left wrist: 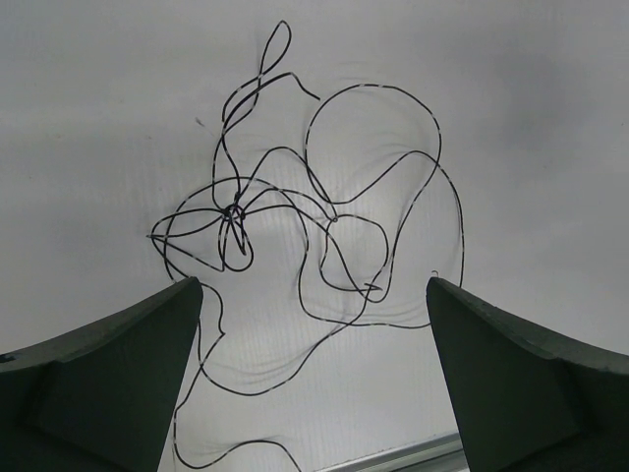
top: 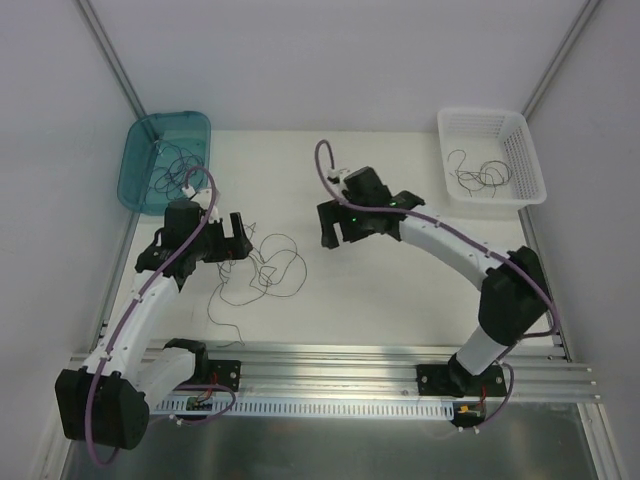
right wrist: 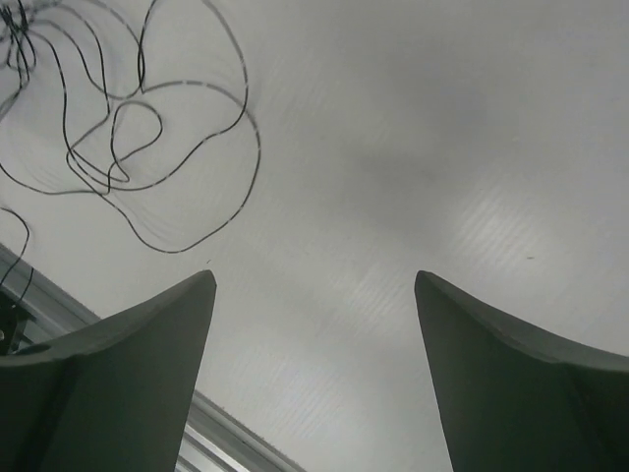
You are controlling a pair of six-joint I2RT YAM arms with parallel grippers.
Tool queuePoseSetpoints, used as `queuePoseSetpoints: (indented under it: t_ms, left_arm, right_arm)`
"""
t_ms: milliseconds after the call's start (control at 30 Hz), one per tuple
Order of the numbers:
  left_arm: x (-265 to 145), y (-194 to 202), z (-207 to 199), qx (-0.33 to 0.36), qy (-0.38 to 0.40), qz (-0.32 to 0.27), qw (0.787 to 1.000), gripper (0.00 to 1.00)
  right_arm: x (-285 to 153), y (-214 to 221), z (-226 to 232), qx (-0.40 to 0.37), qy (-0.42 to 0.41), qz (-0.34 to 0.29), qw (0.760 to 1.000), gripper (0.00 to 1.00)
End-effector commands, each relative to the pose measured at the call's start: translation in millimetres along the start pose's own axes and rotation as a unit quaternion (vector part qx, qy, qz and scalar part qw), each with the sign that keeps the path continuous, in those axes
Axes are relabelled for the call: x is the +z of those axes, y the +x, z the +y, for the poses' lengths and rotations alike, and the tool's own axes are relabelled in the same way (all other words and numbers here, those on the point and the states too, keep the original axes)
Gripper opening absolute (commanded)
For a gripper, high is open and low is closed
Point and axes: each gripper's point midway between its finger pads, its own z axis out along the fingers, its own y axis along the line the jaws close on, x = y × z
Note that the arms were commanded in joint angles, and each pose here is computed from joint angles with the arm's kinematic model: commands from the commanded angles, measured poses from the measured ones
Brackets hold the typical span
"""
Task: Untangle the cables
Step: Place the cable in the bin, then untie the cable.
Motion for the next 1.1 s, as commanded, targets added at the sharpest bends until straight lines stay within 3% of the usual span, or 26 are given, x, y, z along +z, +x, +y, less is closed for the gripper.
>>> queuePoseSetpoints:
  t_ms: [0,133,167,300,700,800,900,933,967,1067]
  left_arm:
    - [5,14,5,-0.024,-0.009,0.024,0.999,0.99]
    - [10,17,16,-0.028,-0.039,0.034,0.998,0.99]
    - [11,18,18,-0.029,-0.043,0.037,0.998,0.99]
    - [16,24,21,-0.033,-0.050,0.052,0.997,0.99]
    - [26,28,28,-0.034,-0.067,0.077,0.994,0.99]
    - [32,30,31,-0.035,-0.074,0.091,0.992,0.99]
    - [40,34,34,-0.038,-0.080,0.110,0.990,0.99]
    - [42,35,34,-0.040,-0.079,0.115,0.989,0.99]
    - [44,35,34,-0.041,-0.080,0.120,0.989,0.99]
    - [48,39,33,-0.050,-0.075,0.132,0.987,0.99]
  right_arm:
    - [30,8,45,0.005,-0.020,0.001,1.000,0.86]
    - [74,0,55,0.034,0.010,-0.020,0.999,0.76]
    - [91,-3,56,0.039,0.013,-0.024,0.999,0.67]
    - [123,-10,62,0.043,0.012,-0.030,0.999,0.59]
    - [185,-12,80,0.031,-0.022,0.002,0.999,0.51]
    - [190,-8,82,0.031,-0.030,0.007,0.999,0.41]
    - [187,-5,86,0.032,-0.042,0.008,0.999,0.23]
    - [183,-1,87,0.031,-0.048,0.010,0.998,0.10]
    - [169,-11,95,0.026,-0.057,-0.007,0.998,0.03]
    - [130,-29,100,0.009,-0.058,-0.049,0.997,0.01]
